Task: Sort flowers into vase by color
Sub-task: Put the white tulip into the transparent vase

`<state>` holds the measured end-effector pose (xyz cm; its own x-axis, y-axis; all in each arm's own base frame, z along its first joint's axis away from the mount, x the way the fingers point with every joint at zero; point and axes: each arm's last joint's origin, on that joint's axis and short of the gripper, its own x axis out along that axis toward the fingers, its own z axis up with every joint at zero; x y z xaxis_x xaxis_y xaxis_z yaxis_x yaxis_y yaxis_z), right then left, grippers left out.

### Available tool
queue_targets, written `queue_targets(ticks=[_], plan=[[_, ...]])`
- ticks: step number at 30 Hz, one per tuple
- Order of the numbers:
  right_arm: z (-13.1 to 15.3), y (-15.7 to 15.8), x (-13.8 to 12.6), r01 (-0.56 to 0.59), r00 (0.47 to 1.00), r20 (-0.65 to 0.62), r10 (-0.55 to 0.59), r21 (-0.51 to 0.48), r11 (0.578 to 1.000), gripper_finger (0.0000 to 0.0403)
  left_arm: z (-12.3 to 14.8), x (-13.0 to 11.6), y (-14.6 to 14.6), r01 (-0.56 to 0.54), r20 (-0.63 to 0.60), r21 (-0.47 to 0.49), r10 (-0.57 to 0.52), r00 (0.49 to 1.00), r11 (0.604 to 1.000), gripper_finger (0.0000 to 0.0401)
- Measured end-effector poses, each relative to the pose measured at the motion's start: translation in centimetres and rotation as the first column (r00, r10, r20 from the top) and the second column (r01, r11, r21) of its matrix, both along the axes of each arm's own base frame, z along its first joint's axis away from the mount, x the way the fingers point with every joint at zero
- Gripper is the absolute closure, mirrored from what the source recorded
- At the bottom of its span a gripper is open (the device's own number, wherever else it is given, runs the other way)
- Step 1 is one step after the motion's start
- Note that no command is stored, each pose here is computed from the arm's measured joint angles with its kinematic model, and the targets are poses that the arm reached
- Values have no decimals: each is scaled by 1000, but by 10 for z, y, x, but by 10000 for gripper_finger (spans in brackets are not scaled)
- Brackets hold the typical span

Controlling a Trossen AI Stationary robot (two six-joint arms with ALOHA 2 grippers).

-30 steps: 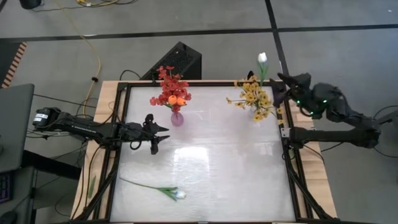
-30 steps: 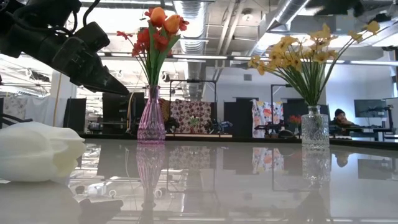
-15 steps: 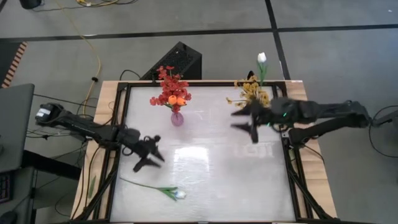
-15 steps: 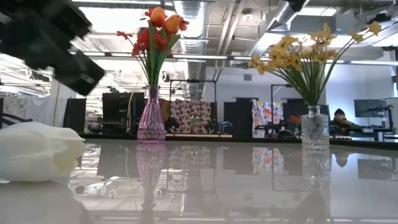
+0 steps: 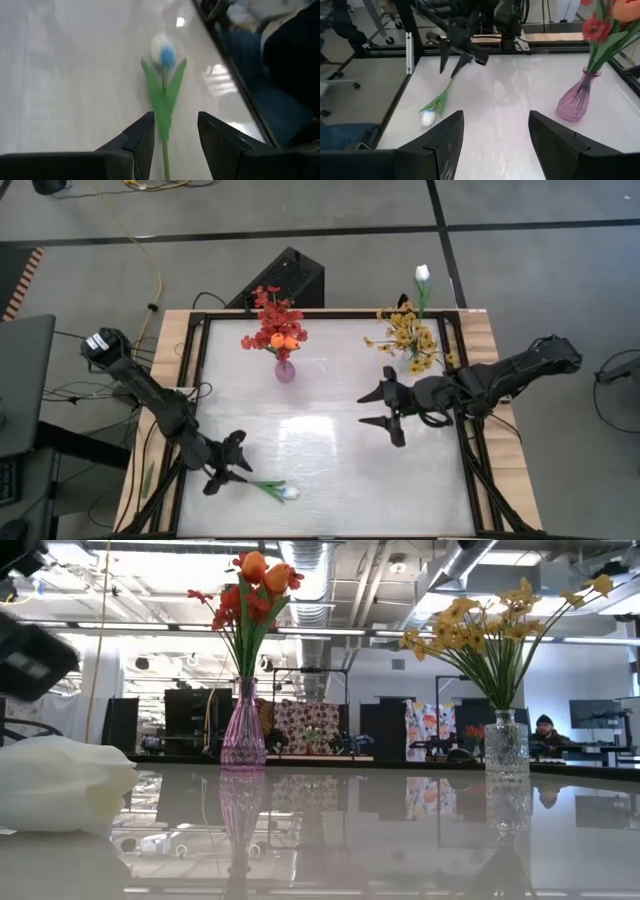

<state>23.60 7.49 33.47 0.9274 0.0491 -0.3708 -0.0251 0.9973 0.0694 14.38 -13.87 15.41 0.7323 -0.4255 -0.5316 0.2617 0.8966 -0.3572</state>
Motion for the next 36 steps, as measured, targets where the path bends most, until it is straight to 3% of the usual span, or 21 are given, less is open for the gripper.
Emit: queue_targets(ticks=[7,17,20,25,28,31,36], plan=[[0,10,-4,-4,1000,5,4,5,1000,154,-16,9,-16,14,-102,46,-9,995,999,262],[-1,15,-7,-19,1000,-8,19,-16,1000,154,-50,22,-31,69,-221,182,-27,975,981,266],[-1,15,-7,-25,1000,-7,25,-32,999,154,-51,26,-35,99,-219,232,-48,975,968,296],[-3,18,-9,-35,999,-23,34,-33,999,154,-45,30,-36,103,-231,325,-26,973,940,388],[-5,21,-12,-52,997,-54,50,-38,998,154,-35,35,-34,98,-195,384,-23,981,918,393],[-8,27,-15,-64,995,-83,62,-21,998,154,-15,45,-29,54,-84,478,-16,996,877,398],[-12,41,-25,-103,986,-131,104,19,995,154,28,64,-15,-131,168,571,42,985,811,398]])
